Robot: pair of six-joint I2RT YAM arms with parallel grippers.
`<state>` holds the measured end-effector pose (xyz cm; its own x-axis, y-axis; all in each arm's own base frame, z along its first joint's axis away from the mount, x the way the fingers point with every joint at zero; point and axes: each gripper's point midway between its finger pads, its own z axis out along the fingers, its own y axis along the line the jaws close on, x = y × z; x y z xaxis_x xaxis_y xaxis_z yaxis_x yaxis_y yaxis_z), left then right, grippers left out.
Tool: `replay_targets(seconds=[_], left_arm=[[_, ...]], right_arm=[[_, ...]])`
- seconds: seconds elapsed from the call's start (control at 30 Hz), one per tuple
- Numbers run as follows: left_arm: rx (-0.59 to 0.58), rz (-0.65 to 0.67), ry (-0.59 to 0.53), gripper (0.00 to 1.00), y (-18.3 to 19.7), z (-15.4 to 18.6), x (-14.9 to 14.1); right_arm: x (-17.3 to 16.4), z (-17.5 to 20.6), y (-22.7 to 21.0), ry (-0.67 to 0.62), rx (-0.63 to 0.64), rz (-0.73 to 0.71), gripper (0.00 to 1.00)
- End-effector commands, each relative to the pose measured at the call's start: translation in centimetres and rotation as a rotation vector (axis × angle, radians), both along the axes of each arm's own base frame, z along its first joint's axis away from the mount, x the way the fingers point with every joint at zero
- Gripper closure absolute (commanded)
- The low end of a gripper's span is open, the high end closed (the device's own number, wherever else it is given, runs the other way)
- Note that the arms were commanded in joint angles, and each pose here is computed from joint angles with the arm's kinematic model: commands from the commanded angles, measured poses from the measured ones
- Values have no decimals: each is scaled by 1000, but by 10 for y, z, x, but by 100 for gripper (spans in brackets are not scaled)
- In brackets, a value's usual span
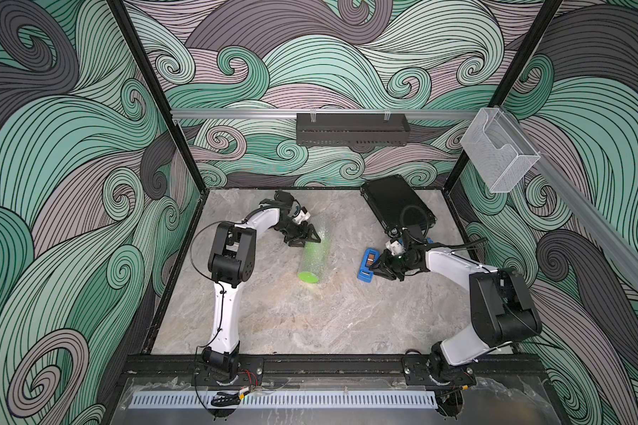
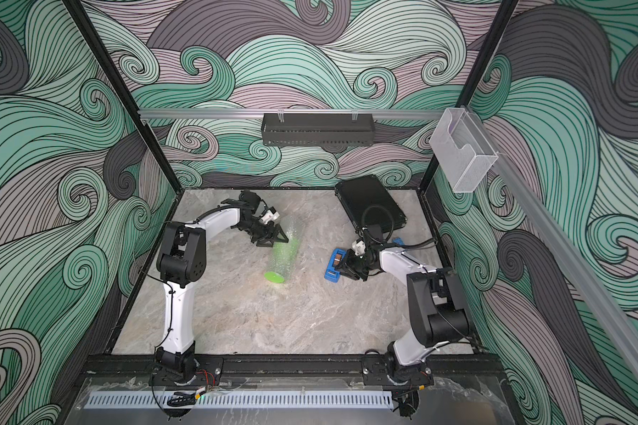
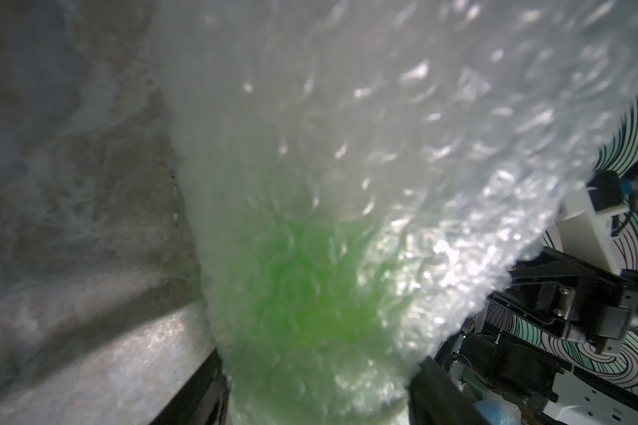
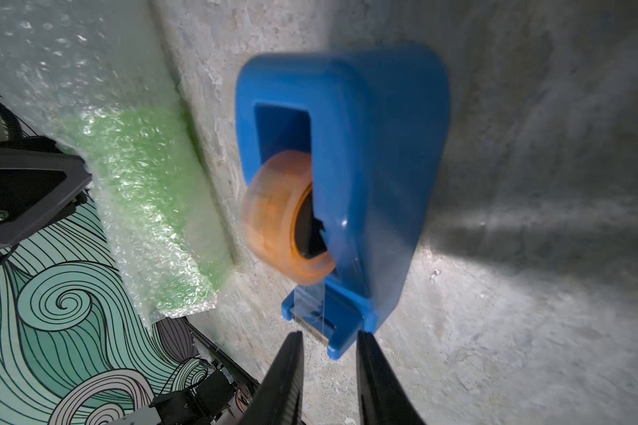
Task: Wrap wine glasses in bubble wrap
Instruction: Pull the tape from the tape cutter.
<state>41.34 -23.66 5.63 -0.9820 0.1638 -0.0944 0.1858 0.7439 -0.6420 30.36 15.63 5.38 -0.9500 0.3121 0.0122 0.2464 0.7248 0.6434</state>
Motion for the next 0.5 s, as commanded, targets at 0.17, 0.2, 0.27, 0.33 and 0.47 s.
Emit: replay_targets(seconds=[0.17, 0.2, 0.27, 0.33, 0.47], left_arm=[[250, -19, 112, 32, 32, -63, -32], [250, -21, 114, 32, 32, -64, -33], [250, -23, 113, 32, 31, -64, -34], [250, -25, 107, 32, 31, -63, -34], [253, -27, 112, 32, 31, -65, -35]], right_arm=[[19, -11, 1, -44, 52, -48, 74], [20, -12, 2, -41, 60, -54, 74], [20, -15, 4, -34, 71, -60, 75], [19, -18, 3, -32, 70, -64, 76], [19, -15, 7, -25, 111, -73, 76]])
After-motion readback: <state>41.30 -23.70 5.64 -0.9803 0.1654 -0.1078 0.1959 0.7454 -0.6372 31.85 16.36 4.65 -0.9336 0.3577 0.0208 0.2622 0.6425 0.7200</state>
